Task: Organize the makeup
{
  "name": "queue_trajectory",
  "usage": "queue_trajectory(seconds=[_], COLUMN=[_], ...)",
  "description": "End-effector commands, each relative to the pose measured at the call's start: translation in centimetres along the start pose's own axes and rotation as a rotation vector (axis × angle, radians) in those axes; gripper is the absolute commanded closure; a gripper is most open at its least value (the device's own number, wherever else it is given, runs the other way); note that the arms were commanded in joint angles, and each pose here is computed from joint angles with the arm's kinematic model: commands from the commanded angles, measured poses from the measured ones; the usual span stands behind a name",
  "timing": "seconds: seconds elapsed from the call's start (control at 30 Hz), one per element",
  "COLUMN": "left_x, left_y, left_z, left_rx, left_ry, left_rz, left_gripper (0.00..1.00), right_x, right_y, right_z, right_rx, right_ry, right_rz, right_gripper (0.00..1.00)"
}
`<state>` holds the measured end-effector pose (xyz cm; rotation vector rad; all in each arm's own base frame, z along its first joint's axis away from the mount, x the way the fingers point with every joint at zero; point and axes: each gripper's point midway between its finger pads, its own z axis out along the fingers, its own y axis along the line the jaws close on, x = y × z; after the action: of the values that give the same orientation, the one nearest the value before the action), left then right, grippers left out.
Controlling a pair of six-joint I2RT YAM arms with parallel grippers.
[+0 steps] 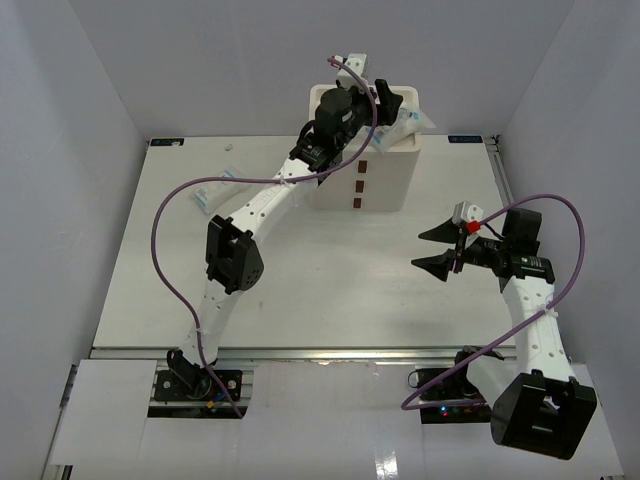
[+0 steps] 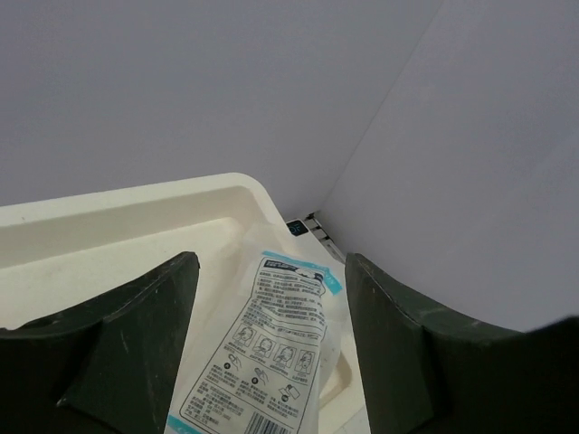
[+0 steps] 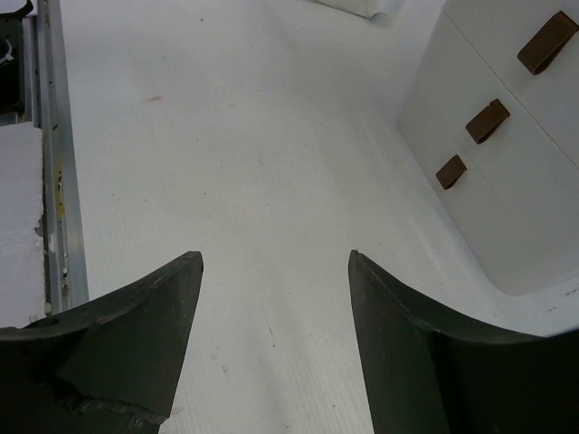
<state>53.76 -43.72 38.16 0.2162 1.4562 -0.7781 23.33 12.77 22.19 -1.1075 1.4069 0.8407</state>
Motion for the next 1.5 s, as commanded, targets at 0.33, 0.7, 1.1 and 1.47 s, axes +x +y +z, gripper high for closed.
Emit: queue_trajectory(seconds=[0.33,0.7,1.1,1.47], left_x=[-11.5,-5.3,6.3,7.5], left_y=[1.5,24.2,38.2,38.5], left_z=[-11.2,-29.7,-34.3,-29.7], left_rx=[-0.077,-0.484,-0.638,-0.640], left_ry=[-0.073,0.114,0.420,0.471], left_rz=[0.189,-0.172,-0.217,0.230], left_gripper=[0.19,0.17,0.17,0.15], right_x=[-0.8,0.1,0.9,1.2], right_y=[0.3,-0.9,-2.9,-2.9], right_z=[-0.4,-0.5,-0.8,-0.7], right_rx=[0.005,0.070,0.182,0.175], right_ry=[-0.032,-0.002,0.033,0.034], right_rz=[-0.020,0.061,0.128,0.136], right_gripper=[0.27,0.25,0.22,0.22])
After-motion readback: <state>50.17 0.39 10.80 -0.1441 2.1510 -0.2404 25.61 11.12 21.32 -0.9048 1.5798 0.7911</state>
